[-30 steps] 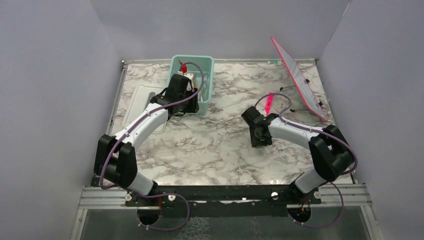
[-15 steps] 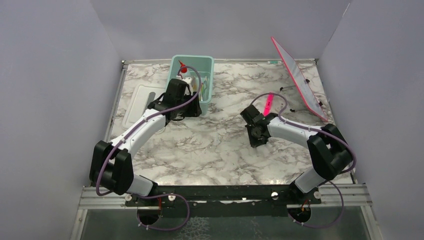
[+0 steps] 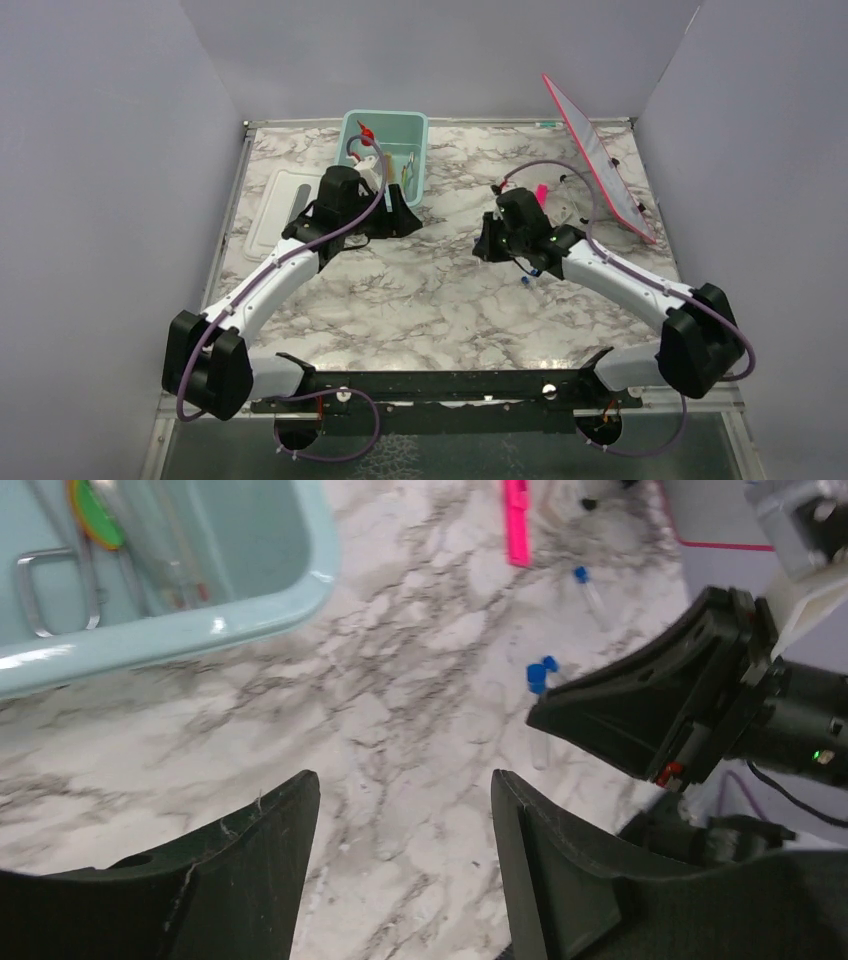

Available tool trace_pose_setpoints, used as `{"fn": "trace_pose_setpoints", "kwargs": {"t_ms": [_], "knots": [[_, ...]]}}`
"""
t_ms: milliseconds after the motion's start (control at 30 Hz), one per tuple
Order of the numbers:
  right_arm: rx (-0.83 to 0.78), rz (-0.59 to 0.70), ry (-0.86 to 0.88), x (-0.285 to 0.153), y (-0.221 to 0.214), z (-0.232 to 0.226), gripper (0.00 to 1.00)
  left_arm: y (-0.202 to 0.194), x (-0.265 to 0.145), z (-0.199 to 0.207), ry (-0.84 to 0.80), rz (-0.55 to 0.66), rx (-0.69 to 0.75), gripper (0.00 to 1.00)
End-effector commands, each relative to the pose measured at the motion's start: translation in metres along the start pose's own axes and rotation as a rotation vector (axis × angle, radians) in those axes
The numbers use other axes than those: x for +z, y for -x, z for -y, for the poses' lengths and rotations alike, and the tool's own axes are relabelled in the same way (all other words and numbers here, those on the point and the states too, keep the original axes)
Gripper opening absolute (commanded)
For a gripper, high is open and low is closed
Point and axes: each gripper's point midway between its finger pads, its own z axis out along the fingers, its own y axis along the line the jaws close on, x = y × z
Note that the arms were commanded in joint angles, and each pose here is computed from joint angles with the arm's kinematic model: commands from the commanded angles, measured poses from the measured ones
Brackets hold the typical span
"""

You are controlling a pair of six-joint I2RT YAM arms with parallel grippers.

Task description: Organize the chemistry lab equipment

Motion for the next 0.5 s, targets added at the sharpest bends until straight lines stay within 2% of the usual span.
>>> {"fn": "trace_pose_setpoints", "kwargs": {"t_ms": [0,133,333,467], "knots": [[0.093,0.265,0.309,-0.046,0.080,-0.070,0.07,0.006,-0.017,0.066,-0.353,0.048,-0.002,0.67],[0.180,0.353,0.472,-0.077,0.107,-0.100,0.07,0.005,-0.023,0.086,-0.467,0.052,-0.002,0.67],[0.243,0.375,0.630,-0.102,0.124,-0.127,0.08,0.003,-0.025,0.111,-0.569,0.072,0.002,0.63],[0.256,0.361,0.672,-0.106,0.125,-0.135,0.08,-0.004,-0.015,0.116,-0.569,0.050,0.010,0.47]]}}
